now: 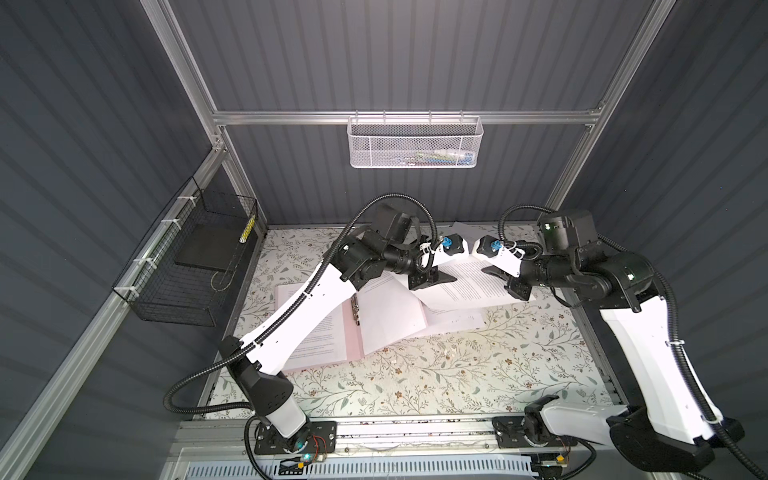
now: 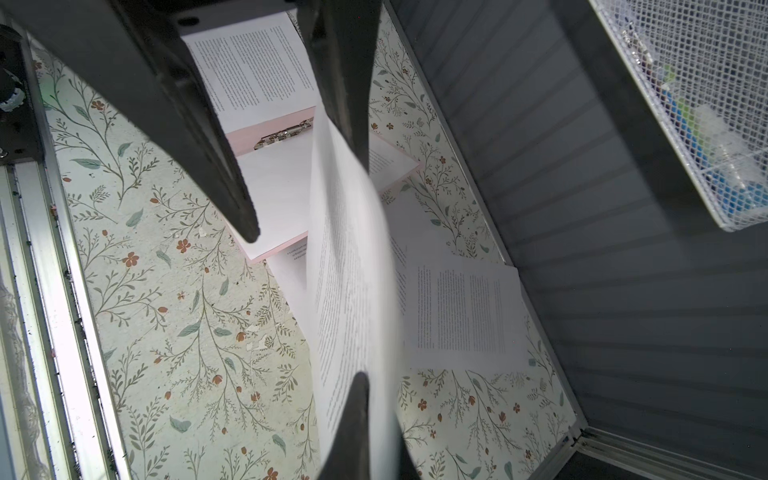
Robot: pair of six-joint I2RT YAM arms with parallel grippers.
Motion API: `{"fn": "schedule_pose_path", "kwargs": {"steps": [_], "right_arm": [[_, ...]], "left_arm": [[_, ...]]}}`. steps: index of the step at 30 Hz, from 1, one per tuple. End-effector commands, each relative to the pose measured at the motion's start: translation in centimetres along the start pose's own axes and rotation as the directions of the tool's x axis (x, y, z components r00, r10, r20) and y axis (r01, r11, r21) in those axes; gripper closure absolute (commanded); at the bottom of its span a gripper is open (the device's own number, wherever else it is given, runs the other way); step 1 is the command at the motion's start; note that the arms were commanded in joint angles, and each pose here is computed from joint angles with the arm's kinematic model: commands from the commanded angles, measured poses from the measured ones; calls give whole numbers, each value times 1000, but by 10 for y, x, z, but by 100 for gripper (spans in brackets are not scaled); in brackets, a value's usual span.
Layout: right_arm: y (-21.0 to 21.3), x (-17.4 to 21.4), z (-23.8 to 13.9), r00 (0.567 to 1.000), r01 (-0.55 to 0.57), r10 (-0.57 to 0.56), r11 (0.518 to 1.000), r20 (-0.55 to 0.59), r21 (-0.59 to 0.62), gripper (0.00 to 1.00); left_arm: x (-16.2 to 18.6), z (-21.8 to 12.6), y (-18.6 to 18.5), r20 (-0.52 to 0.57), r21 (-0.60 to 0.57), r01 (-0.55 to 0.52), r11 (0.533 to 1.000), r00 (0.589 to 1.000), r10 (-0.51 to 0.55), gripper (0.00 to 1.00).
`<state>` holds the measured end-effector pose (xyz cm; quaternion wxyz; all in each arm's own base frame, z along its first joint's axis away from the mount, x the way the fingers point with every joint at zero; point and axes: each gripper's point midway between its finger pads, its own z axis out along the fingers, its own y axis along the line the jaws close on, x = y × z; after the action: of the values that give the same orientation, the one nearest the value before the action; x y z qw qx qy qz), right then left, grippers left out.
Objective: Put the files into the folder
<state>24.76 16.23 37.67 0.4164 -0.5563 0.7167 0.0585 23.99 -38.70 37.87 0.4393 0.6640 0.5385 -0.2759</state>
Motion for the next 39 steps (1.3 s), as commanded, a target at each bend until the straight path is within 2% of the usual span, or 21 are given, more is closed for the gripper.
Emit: {"fn": "schedule_pose_path", "kwargs": {"steps": [1,5,7,12,14,15,16,17,19,21,22,24,28,31,33,34,37,39], "right_arm": [[3,-3,-3,999,14,-14,1000,29,-4,100],[4,-3,-2,999,14,-14,1000,34,-7,100],[4,-4,-2,999,16,-16,1000,37,-7,100],[3,-5,-3,999,17,-18,1000,49,6,100],[1,-7,-4,998,13,-14,1000,66,25,98],[3,-13,-7,994,2,-4,1000,114,18,73],[-1,-16,-7,990,-20,13,999,142,42,31],[-6,-20,-9,983,-40,26,997,184,73,1],[-17,-30,-24,955,-115,71,983,287,141,1],[-39,-33,-36,903,-279,184,939,387,203,1],[-52,-30,-41,871,-377,257,896,418,233,1],[-79,-20,-57,786,-568,392,763,478,308,1],[-91,6,-63,660,-726,523,627,540,281,1],[-98,41,-57,522,-845,615,470,591,257,1],[-96,53,-49,462,-876,648,439,605,199,1],[-94,58,-44,448,-883,661,434,602,179,1],[-90,65,-30,437,-886,685,440,583,147,1],[-87,76,-16,417,-900,720,413,554,140,1]], "left_arm": [[-1,1,8,-5,-24,12,1000,1000,-12,59],[1,5,9,-16,-14,22,1000,1000,-23,67],[1,6,9,-17,-10,31,999,999,-31,74],[-1,7,9,-2,-7,41,999,999,-41,100],[-2,7,11,12,-22,53,998,999,-53,100],[-4,6,11,25,-29,62,998,998,-61,100],[-5,5,12,39,-44,69,997,997,-68,100],[-7,2,15,50,-69,82,994,996,-79,100],[-5,-1,23,53,-133,115,984,993,-109,100],[4,-8,40,46,-251,174,952,985,-168,100],[7,-11,44,49,-287,202,937,979,-196,100],[11,-17,49,65,-334,262,906,965,-255,100],[12,-29,58,120,-398,391,830,919,-376,100],[12,-35,59,170,-391,511,766,858,-485,100],[15,-37,59,196,-392,590,705,803,-563,100],[17,-38,59,212,-393,627,673,774,-597,100],[32,-36,61,225,-385,723,574,677,-701,100],[41,-32,62,224,-330,788,520,600,-768,100]]}}
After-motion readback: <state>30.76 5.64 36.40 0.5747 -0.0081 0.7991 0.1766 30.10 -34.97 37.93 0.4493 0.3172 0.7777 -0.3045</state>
